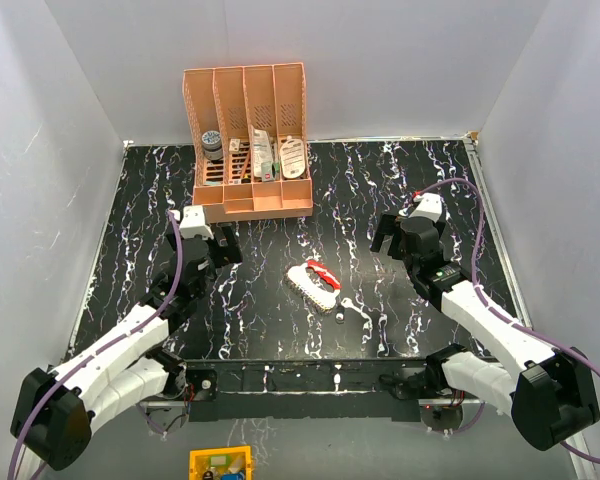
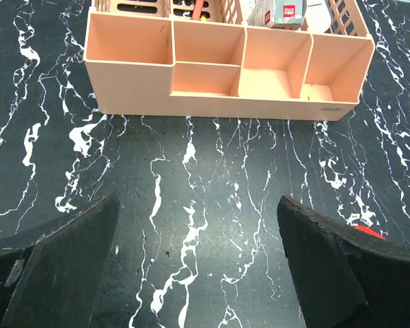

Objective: Remove the keys from the keyring

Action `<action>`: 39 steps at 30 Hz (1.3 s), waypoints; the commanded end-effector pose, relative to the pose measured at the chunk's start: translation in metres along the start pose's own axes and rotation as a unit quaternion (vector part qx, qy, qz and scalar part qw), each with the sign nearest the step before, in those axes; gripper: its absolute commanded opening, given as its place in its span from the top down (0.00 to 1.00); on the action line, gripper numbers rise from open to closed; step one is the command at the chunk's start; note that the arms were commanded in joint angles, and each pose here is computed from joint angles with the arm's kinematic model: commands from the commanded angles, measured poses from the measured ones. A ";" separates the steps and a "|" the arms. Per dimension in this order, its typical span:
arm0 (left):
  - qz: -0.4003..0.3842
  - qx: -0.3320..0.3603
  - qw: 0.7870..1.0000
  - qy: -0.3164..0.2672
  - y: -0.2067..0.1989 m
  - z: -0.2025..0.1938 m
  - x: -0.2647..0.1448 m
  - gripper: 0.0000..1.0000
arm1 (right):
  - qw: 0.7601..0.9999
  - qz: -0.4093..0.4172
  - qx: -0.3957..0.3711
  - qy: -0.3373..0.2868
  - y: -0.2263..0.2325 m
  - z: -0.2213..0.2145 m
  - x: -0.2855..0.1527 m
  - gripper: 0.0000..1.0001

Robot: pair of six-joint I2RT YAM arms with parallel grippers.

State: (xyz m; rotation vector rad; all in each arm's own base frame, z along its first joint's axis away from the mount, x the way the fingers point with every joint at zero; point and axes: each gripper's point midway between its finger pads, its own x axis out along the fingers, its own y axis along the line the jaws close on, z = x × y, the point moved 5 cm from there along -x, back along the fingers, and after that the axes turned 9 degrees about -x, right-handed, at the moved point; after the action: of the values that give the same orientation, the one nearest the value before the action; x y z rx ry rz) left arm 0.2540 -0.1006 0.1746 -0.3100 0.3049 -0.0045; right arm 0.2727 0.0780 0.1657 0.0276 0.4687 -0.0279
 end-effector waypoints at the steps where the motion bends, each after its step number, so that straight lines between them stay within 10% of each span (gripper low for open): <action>1: 0.000 0.000 1.000 0.002 -0.001 0.000 -0.001 0.01 | 0.999 -0.001 0.018 -0.043 0.003 0.028 -0.005 0.02; 27: -0.069 0.024 0.995 0.075 -0.025 -0.025 0.011 0.01 | 0.994 0.100 -0.001 0.036 0.028 -0.016 -0.018 0.02; 39: -0.217 0.004 0.971 0.104 -0.065 -0.036 0.007 0.01 | 0.973 0.177 -0.036 0.142 0.081 -0.075 -0.062 0.57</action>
State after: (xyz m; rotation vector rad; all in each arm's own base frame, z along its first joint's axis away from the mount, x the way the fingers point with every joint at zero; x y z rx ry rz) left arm 0.2520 -0.1539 0.1361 -0.3023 0.5079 -0.3303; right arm 0.2051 0.1522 0.1377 0.0401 0.6786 0.3378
